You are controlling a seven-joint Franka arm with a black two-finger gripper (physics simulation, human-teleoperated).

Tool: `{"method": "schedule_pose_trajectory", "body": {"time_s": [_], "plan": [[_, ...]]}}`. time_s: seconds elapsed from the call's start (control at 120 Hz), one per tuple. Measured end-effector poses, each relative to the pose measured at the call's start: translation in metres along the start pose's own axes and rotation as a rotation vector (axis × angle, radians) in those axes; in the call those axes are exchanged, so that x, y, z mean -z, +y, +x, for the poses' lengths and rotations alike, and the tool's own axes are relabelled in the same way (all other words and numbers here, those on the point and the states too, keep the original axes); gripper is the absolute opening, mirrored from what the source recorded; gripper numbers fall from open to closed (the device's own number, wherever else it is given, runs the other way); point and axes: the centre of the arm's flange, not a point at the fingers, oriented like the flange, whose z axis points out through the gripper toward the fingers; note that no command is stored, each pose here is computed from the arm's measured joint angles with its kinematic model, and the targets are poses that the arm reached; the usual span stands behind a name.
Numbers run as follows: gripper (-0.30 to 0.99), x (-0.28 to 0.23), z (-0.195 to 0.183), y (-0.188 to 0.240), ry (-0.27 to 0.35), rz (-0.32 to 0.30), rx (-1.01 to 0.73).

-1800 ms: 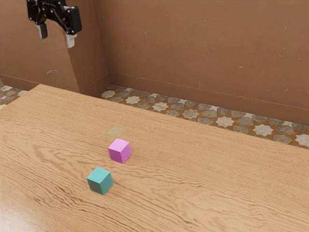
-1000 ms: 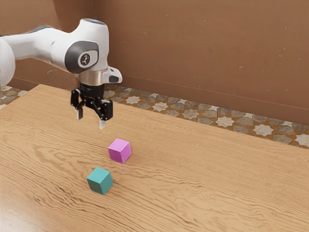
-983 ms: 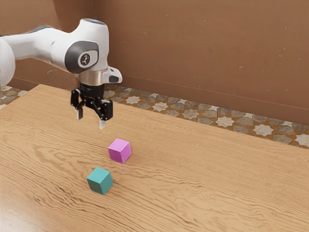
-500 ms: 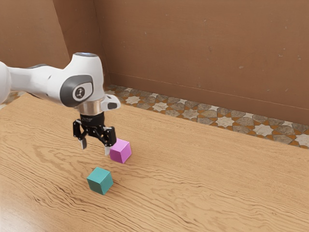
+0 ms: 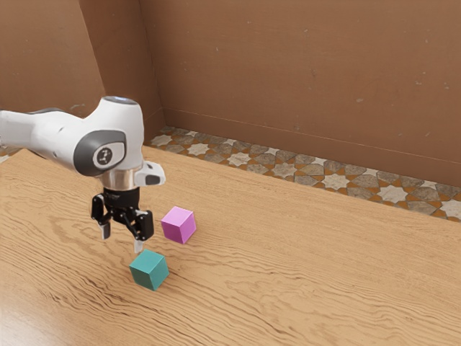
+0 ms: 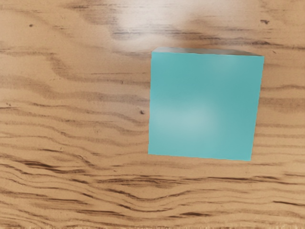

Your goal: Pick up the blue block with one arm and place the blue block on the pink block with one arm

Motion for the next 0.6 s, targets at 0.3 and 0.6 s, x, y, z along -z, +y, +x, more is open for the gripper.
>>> {"method": "schedule_pose_trajectory", "body": {"time_s": [0.3, 0.6], "plan": [[0.69, -0.047, 0.024, 0.008, -0.041, 0.039, 0.014], [0.69, -0.067, 0.048, 0.036, -0.03, 0.037, 0.017]]}}
